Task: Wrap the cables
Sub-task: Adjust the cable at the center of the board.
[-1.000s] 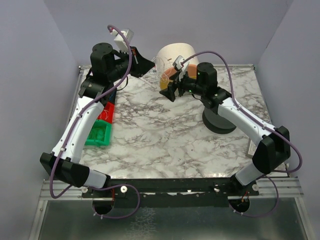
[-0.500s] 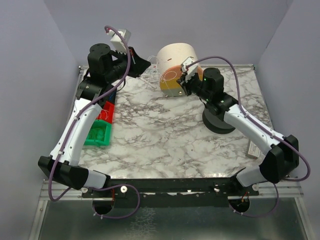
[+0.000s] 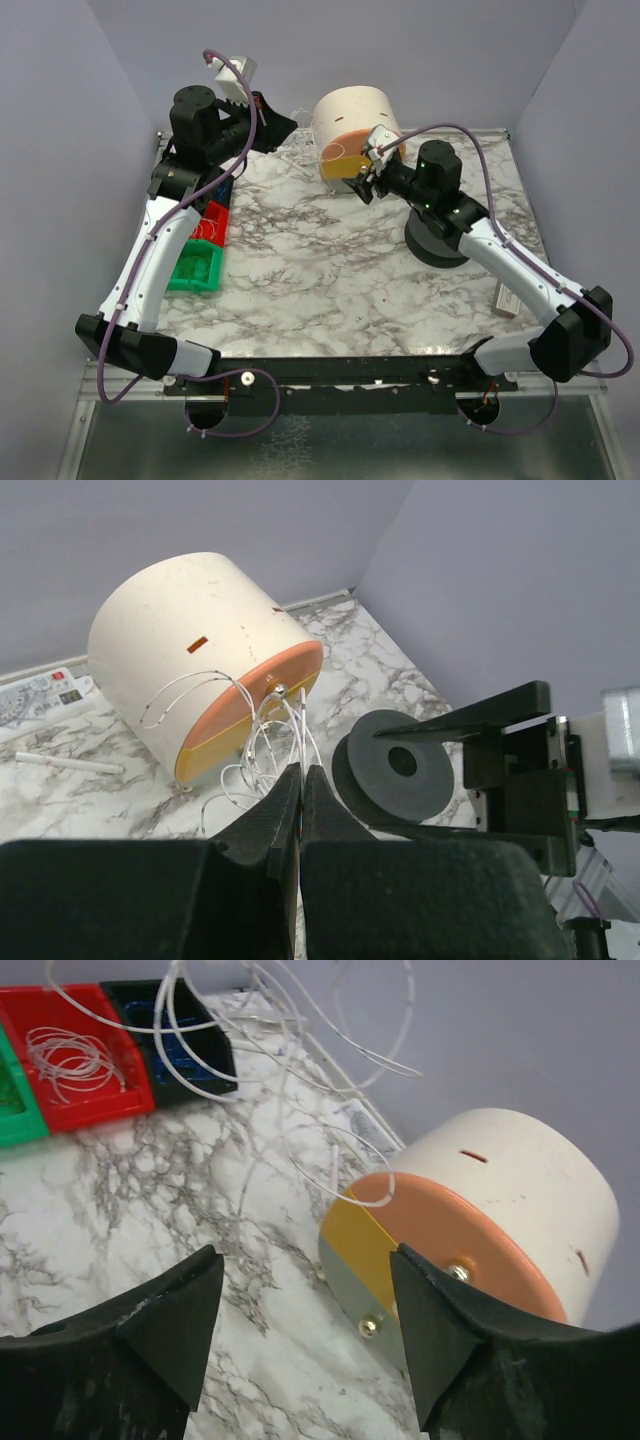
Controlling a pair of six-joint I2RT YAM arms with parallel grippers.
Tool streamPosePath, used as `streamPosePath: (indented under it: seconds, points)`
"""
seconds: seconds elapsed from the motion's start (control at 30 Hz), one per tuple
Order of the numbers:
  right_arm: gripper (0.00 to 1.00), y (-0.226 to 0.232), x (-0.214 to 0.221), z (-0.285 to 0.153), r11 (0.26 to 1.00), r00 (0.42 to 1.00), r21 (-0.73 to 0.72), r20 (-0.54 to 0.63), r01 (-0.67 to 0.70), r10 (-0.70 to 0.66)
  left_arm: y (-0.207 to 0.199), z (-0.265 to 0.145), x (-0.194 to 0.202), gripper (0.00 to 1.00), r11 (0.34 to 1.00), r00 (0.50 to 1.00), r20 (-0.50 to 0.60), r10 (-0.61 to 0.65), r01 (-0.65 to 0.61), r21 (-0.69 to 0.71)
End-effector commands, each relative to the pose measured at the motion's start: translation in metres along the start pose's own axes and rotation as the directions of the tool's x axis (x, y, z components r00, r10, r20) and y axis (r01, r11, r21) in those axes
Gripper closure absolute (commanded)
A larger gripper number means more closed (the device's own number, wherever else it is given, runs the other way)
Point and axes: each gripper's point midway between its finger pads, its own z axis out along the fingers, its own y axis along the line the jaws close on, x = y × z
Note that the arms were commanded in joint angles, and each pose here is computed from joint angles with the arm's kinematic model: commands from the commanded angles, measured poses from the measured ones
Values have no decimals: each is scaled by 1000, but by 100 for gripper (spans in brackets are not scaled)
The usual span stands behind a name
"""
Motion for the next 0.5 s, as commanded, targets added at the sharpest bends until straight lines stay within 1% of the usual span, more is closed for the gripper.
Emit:
streamPosePath:
  seconds: [0.0, 0.1, 0.17, 0.2, 0.3, 0.33, 0.47]
  points:
    - [27, 34, 5, 20, 982, 999, -183, -6, 36, -38, -16, -3, -2, 100, 995, 1000, 1, -31, 31, 92]
    - [18, 29, 5, 33, 983, 998, -174, -19, 55, -59, -15, -3, -1, 100, 994, 999, 0, -47, 47, 100]
    - [9, 29, 4, 40, 984, 998, -170, -23, 55, -60, -14, -2, 1, 100, 993, 998, -1, -63, 63, 100]
    - [6, 30, 3, 44, 985, 998, -166, -26, 53, -58, -12, -1, 3, 100, 993, 997, -2, -73, 72, 98]
    - [0, 34, 7, 57, 990, 998, -136, -46, 39, -46, -8, 2, 7, 100, 991, 995, -6, -97, 97, 93]
    - [0, 35, 10, 61, 993, 997, -112, -61, 40, -47, -7, 2, 7, 100, 990, 995, -5, -105, 105, 91]
    - [0, 25, 25, 76, 998, 993, 46, -108, 47, -42, -5, 3, 7, 100, 988, 992, 0, -123, 123, 90]
